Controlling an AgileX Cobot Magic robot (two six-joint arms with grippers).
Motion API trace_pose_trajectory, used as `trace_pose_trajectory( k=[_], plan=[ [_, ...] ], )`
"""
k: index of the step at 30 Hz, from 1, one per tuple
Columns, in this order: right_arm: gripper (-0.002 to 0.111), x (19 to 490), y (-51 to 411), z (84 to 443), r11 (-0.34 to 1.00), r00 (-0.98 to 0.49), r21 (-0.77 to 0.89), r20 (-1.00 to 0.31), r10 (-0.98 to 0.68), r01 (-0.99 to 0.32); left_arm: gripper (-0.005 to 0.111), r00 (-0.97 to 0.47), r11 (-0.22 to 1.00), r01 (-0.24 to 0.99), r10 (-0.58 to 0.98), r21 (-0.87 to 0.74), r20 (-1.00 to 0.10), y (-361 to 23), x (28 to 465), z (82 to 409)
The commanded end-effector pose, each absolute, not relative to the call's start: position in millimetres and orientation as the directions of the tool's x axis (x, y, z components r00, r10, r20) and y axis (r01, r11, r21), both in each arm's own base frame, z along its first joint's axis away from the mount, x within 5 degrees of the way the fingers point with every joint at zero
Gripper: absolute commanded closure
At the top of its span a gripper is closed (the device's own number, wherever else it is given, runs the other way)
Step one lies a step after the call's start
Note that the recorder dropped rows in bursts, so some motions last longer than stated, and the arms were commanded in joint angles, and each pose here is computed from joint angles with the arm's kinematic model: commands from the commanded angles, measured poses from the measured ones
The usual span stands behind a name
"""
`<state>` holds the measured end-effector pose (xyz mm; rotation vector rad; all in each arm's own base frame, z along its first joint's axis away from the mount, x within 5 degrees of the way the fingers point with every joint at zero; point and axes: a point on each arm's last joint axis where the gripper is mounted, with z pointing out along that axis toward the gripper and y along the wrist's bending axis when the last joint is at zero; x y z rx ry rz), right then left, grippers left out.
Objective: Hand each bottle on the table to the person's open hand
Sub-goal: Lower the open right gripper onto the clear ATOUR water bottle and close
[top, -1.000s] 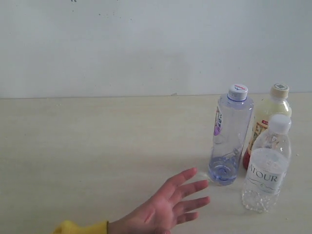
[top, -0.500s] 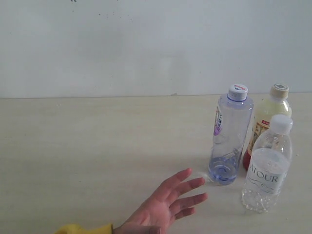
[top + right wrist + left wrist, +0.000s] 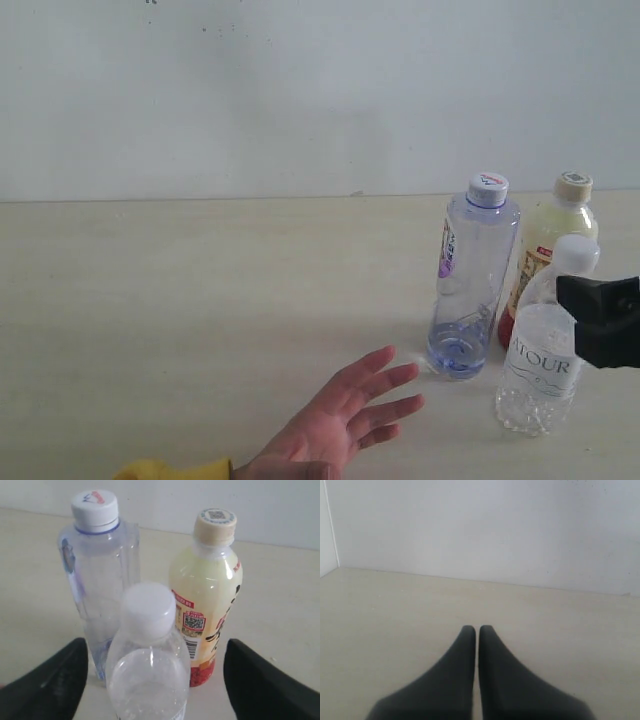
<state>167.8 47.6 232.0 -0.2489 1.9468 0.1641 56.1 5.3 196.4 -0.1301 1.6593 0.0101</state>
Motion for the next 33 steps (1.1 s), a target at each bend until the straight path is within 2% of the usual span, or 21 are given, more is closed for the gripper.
trace_pose_trajectory(
  k=[1,2,4,10,14,16,19,21,23,25,26,28,33],
  plan=[
    [0.029,174.3,46.6,238.1,0.969,-0.333,0.196,-0.933,0.138,-0.149,0.103,-0.084,0.993,-0.094,-0.083,-0.075,-0.993,5.5,55.8,197.0],
    [0.025,174.2,46.6,238.9,0.966,-0.33,0.214,-0.931,0.157,-0.144,0.103,-0.084,0.993,-0.094,-0.083,-0.075,-0.993,5.5,55.8,197.0],
    [0.023,173.9,48.1,238.9,0.971,-0.321,0.155,-0.943,0.09,-0.183,0.103,-0.084,0.993,-0.094,-0.083,-0.075,-0.993,5.5,55.8,197.0],
    [0.023,177.1,51.3,238.4,0.969,-0.279,0.05,-0.96,-0.021,-0.242,0.103,-0.084,0.993,-0.094,-0.083,-0.075,-0.993,5.5,55.8,197.0],
    [0.023,189.2,55.1,226.2,0.966,-0.287,-0.005,-0.954,-0.081,-0.257,0.103,-0.084,0.993,-0.094,-0.083,-0.075,-0.993,5.5,55.8,197.0],
    [0.023,200.1,56.6,222.2,0.969,-0.234,-0.021,-0.969,-0.08,-0.245,0.103,-0.084,0.993,-0.094,-0.083,-0.075,-0.993,5.5,55.8,197.0],
    [0.023,210.1,59.0,204.4,0.971,-0.288,-0.019,-0.953,-0.089,-0.238,0.103,-0.084,0.993,-0.094,-0.083,-0.075,-0.993,5.5,55.8,197.0],
    [0.027,214.9,59.9,204.4,0.972,-0.238,-0.033,-0.967,-0.09,-0.235,0.103,-0.084,0.993,-0.094,-0.083,-0.075,-0.993,5.5,55.8,197.0],
    [0.041,216.1,60.3,204.2,0.971,-0.233,-0.035,-0.968,-0.091,-0.235,0.103,-0.084,0.993,-0.094,-0.083,-0.075,-0.993,5.5,55.8,197.0],
    [0.062,215.7,60.3,202.7,0.971,-0.249,-0.034,-0.964,-0.095,-0.237,0.103,-0.084,0.993,-0.094,-0.083,-0.075,-0.993,5.5,55.8,197.0],
    [0.087,215.7,60.3,202.7,0.971,-0.25,-0.031,-0.964,-0.091,-0.236,0.103,-0.084,0.993,-0.094,-0.083,-0.075,-0.993,5.5,55.8,197.0],
    [0.108,215.8,60.3,202.9,0.971,-0.248,-0.029,-0.965,-0.089,-0.236,0.103,-0.084,0.993,-0.094,-0.083,-0.075,-0.993,5.5,55.8,197.0],
    [0.109,212.9,60.2,204.9,0.97,-0.253,-0.03,-0.963,-0.093,-0.241,0.103,-0.084,0.993,-0.094,-0.083,-0.075,-0.993,5.5,55.8,197.0]
  ],
)
